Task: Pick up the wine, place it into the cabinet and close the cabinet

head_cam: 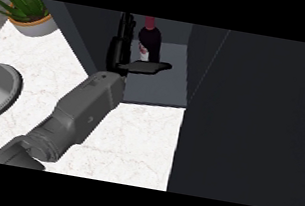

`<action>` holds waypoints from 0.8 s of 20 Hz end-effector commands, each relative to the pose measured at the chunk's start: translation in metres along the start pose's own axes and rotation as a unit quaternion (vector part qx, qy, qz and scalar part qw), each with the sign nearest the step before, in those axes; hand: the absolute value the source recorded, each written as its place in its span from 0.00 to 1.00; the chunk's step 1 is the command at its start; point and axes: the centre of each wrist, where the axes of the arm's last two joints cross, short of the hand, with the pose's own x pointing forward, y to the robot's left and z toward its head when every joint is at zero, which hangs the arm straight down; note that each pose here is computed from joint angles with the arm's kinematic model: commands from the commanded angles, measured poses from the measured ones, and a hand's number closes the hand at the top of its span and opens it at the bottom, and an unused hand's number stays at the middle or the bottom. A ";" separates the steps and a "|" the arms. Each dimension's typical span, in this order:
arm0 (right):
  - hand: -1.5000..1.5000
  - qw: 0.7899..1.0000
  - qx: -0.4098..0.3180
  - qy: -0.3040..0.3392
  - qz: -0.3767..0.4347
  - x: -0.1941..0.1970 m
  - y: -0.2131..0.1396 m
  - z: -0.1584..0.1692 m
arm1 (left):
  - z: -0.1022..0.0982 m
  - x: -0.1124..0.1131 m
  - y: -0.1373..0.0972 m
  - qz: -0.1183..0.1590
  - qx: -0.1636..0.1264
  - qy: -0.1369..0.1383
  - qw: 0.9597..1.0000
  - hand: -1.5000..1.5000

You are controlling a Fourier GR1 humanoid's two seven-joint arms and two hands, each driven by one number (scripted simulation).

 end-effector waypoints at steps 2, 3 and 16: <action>0.00 1.000 0.010 -0.010 -0.001 0.011 0.002 0.004 | 0.028 -0.021 0.017 -0.001 0.032 0.024 0.999 0.00; 0.00 1.000 -0.001 -0.013 -0.007 0.008 -0.004 0.004 | 0.033 -0.023 0.018 0.011 0.023 0.033 0.999 0.00; 0.00 0.999 -0.028 -0.011 0.010 0.017 -0.002 0.022 | 0.126 -0.002 -0.037 0.012 -0.007 0.037 0.999 0.00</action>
